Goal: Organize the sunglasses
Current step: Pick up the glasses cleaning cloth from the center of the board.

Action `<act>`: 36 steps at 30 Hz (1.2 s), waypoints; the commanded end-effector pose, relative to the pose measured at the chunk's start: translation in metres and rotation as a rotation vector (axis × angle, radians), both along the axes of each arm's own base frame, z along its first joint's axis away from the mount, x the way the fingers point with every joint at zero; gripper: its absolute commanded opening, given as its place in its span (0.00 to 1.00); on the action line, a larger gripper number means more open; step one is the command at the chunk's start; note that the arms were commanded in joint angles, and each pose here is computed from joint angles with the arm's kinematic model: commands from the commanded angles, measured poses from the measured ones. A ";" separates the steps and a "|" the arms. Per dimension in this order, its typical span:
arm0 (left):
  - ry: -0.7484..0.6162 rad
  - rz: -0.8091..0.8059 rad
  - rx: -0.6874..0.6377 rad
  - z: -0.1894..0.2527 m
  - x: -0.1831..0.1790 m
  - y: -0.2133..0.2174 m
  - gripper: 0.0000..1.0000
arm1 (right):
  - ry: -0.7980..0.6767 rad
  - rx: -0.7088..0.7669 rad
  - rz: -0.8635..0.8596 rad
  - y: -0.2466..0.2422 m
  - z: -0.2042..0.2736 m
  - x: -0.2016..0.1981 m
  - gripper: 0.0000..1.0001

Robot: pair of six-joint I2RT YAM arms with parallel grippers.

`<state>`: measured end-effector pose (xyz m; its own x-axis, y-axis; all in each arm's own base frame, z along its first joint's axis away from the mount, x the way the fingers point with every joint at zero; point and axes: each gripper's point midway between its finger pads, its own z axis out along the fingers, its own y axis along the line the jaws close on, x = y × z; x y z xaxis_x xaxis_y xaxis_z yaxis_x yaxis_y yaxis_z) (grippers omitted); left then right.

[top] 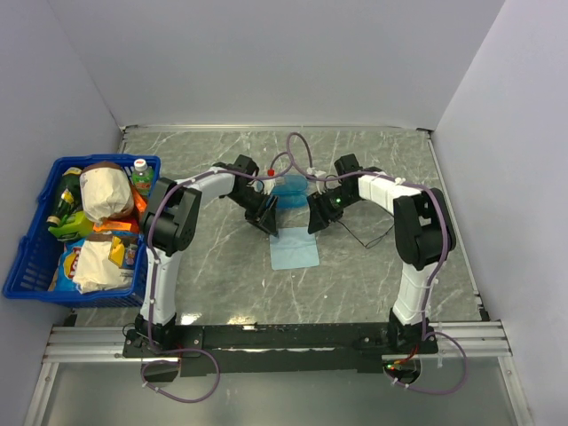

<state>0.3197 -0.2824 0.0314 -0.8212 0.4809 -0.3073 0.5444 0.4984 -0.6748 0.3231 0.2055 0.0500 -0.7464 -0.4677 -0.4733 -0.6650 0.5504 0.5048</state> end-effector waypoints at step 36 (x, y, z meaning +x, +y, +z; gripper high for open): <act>-0.055 0.041 0.083 -0.014 0.014 0.020 0.60 | 0.096 -0.012 -0.057 0.009 -0.012 0.012 0.61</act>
<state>0.3331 -0.2692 0.0343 -0.8281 0.4484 -0.3365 0.5501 0.5339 -0.6421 0.3232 0.2096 0.0326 -0.8129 -0.4392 -0.3824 -0.5819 0.5872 0.5626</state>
